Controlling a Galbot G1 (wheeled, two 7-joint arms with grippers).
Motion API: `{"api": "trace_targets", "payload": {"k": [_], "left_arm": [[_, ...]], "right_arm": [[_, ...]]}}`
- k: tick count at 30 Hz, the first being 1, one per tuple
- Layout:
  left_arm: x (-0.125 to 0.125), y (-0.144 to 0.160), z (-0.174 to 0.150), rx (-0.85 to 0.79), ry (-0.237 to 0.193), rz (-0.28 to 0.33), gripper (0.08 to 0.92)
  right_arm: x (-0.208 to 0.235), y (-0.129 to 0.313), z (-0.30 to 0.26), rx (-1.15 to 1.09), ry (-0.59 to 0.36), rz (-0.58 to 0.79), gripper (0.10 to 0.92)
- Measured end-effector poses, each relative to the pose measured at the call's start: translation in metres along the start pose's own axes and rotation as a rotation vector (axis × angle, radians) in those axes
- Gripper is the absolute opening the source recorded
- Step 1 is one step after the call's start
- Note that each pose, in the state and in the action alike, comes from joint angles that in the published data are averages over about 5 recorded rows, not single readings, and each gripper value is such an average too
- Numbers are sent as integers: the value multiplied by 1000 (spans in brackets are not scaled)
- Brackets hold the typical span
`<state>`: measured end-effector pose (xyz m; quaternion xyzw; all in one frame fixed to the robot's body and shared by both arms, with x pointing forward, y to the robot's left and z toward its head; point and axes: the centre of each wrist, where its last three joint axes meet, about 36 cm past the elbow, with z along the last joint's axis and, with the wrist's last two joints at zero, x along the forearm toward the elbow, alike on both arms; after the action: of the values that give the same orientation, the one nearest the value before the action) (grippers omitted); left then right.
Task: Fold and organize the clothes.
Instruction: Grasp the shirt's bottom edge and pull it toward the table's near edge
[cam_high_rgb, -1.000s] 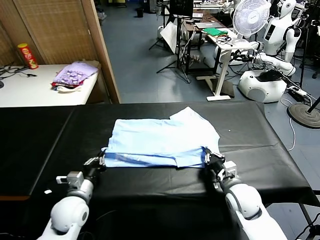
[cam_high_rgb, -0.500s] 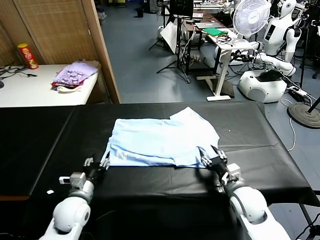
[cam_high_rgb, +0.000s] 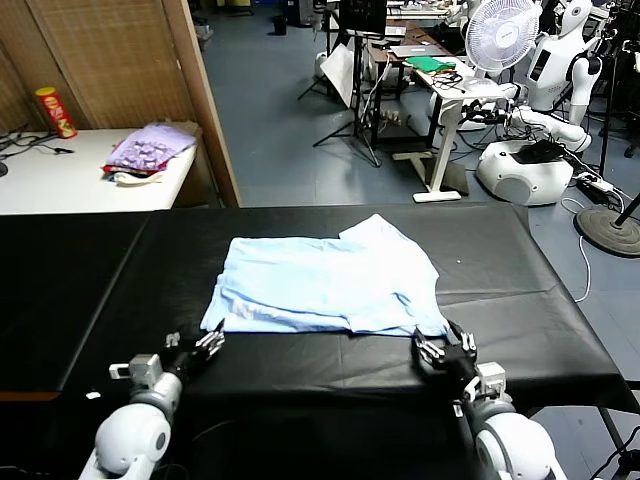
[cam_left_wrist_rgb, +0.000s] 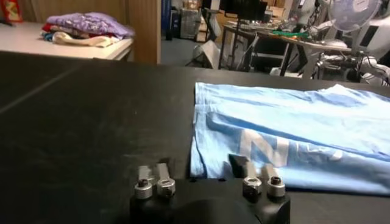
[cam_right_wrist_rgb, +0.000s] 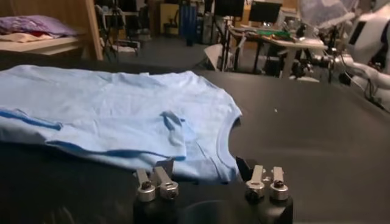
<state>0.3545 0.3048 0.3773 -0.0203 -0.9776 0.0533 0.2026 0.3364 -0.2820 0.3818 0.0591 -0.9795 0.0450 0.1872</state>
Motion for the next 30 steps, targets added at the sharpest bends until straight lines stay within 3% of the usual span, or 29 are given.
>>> {"api": "trace_targets", "payload": {"k": [3, 6, 24, 27, 30], "left_arm": [[2, -2, 2, 1, 4, 1, 183], [7, -4, 2, -10, 6, -3, 126], [79, -4, -8, -173, 7, -37, 125], [91, -3, -4, -182, 23, -41, 125], [101, -5, -1, -181, 44, -43, 127]], "right_arm": [[3, 1, -3, 5, 3, 1, 168], [8, 2, -5, 11, 20, 6, 121], [63, 13, 2, -2, 109, 10, 123], [69, 14, 1, 10, 114, -15, 160], [74, 15, -4, 21, 119, -33, 289]]}}
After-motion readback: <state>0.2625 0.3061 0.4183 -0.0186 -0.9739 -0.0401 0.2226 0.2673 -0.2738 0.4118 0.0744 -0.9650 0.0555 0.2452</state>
